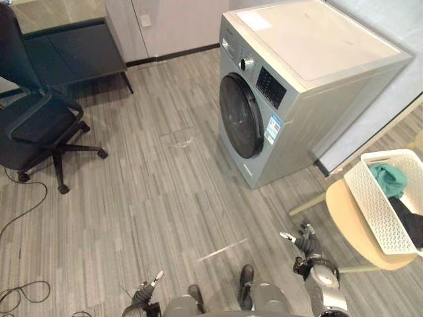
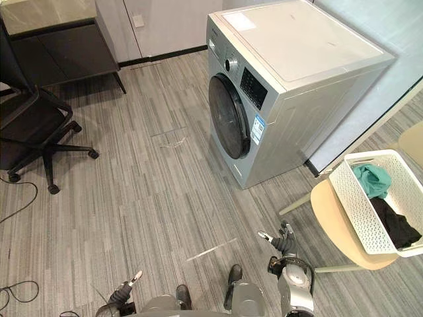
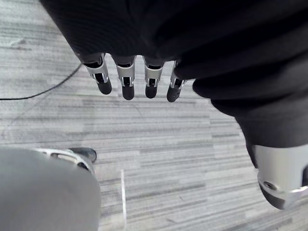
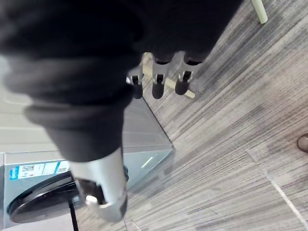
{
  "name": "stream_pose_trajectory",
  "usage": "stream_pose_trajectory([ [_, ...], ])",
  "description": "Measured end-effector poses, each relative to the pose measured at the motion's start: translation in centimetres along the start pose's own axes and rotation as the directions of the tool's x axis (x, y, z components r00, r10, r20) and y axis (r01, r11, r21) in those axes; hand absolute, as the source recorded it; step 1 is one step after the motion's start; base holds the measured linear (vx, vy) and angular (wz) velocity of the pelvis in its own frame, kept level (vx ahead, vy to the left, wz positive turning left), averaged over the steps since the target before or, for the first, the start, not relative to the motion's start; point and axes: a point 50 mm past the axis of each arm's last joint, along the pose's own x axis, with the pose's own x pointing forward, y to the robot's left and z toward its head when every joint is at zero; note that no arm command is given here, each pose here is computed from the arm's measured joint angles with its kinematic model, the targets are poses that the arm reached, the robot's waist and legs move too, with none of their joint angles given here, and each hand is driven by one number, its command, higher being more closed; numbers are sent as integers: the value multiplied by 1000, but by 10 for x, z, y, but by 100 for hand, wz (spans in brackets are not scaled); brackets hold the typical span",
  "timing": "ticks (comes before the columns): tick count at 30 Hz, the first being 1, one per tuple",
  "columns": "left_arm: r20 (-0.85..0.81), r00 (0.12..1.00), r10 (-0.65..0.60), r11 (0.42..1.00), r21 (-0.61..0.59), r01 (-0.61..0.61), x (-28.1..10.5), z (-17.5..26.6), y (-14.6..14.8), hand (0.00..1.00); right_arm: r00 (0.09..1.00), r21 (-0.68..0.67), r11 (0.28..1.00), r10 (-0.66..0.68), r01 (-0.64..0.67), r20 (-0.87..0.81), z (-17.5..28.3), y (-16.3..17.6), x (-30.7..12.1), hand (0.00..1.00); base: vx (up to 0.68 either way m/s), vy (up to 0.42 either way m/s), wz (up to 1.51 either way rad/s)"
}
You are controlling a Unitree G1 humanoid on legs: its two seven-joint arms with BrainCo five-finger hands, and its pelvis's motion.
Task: Pick up the laundry basket with both hands and put the clothes into the washing machine.
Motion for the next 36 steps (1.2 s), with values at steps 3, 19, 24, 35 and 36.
stream_pose_trajectory([
  [3,18,1000,-3,1000,-13,3,0,3,-3,0,999,-36,999,10,-12,-47,-14,-2,-6,0,279,-36,-28],
  [19,42,998,55,997,-64,-52,-2,3,0,0,994,-101,994,40,-50,-101,-21,7,0,0,147,202,0],
  [24,10,998,54,998,-26,-53,-5,-9,3,0,995,-98,993,51,-59,-83,-15,11,4,0,48,202,-32],
  [35,3,998,65,997,28,-65,-3,-7,12,0,973,-138,972,169,-191,-156,-33,41,-5,0,218,29,-60],
  [36,11,999,49,998,24,-50,-3,-4,6,0,974,-159,970,158,-184,-161,-34,36,-5,0,260,-30,-33],
])
